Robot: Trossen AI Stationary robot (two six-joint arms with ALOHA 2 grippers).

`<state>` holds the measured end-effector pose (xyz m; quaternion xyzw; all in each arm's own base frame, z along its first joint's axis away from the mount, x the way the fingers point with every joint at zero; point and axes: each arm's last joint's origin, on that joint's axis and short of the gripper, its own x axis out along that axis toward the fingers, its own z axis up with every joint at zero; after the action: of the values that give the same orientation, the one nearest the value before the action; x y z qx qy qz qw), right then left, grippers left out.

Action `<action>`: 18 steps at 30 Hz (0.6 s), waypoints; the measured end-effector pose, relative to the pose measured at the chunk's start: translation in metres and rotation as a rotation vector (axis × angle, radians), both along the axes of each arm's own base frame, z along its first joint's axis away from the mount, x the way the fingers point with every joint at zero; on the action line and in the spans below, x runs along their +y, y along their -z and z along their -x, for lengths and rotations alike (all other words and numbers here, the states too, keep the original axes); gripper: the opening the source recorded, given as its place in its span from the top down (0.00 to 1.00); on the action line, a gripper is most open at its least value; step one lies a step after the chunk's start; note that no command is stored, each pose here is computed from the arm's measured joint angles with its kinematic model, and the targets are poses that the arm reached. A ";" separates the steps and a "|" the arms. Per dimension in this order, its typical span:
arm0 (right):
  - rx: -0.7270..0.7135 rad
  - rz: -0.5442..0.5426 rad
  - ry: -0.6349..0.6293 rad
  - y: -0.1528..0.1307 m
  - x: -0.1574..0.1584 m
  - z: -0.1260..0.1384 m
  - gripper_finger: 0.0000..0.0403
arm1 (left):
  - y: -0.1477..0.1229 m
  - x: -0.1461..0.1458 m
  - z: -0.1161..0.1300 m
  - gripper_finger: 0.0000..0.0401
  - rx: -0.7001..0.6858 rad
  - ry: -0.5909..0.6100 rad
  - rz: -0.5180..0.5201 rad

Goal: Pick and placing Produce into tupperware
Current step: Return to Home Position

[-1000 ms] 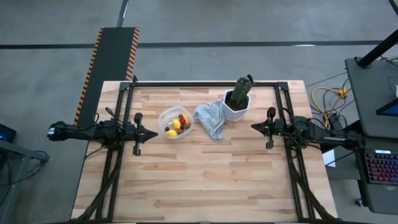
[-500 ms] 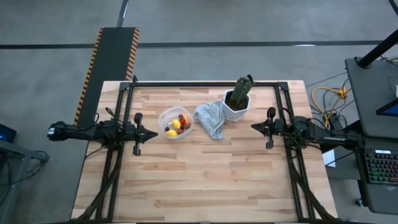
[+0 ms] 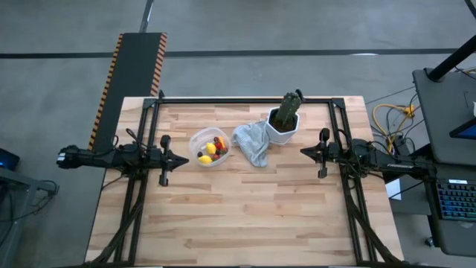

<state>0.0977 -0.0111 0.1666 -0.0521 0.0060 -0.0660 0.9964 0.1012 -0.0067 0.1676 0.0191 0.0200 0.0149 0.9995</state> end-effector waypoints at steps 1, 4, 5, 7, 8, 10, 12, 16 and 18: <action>0.000 0.000 0.000 0.000 0.000 0.000 0.98 | 0.000 0.000 0.000 1.00 0.000 0.000 0.000; 0.000 0.000 0.000 0.000 0.000 0.000 0.98 | 0.000 0.000 0.000 1.00 0.000 0.000 0.000; 0.000 0.000 0.001 0.000 0.000 0.000 0.98 | 0.000 0.000 0.000 1.00 0.000 0.000 0.000; 0.000 0.000 0.000 0.000 0.000 0.000 0.98 | 0.000 0.000 0.000 1.00 0.000 0.000 0.000; 0.000 0.000 0.000 0.000 0.000 0.000 0.98 | 0.000 0.000 0.000 1.00 0.000 0.000 0.000; 0.000 0.000 0.000 0.000 0.000 0.000 0.98 | 0.000 0.000 0.000 1.00 0.000 0.000 0.000; 0.000 0.000 0.000 0.000 0.000 0.000 0.98 | 0.000 0.000 0.000 1.00 0.000 0.000 0.000; 0.000 0.000 0.000 0.000 0.000 0.000 0.98 | 0.000 0.000 0.000 1.00 0.000 0.000 0.000; 0.000 0.000 0.000 0.000 0.000 0.000 0.98 | 0.000 0.000 0.000 1.00 0.000 0.000 0.000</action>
<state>0.0977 -0.0111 0.1667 -0.0521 0.0058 -0.0660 0.9964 0.1012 -0.0067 0.1676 0.0189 0.0200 0.0149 0.9995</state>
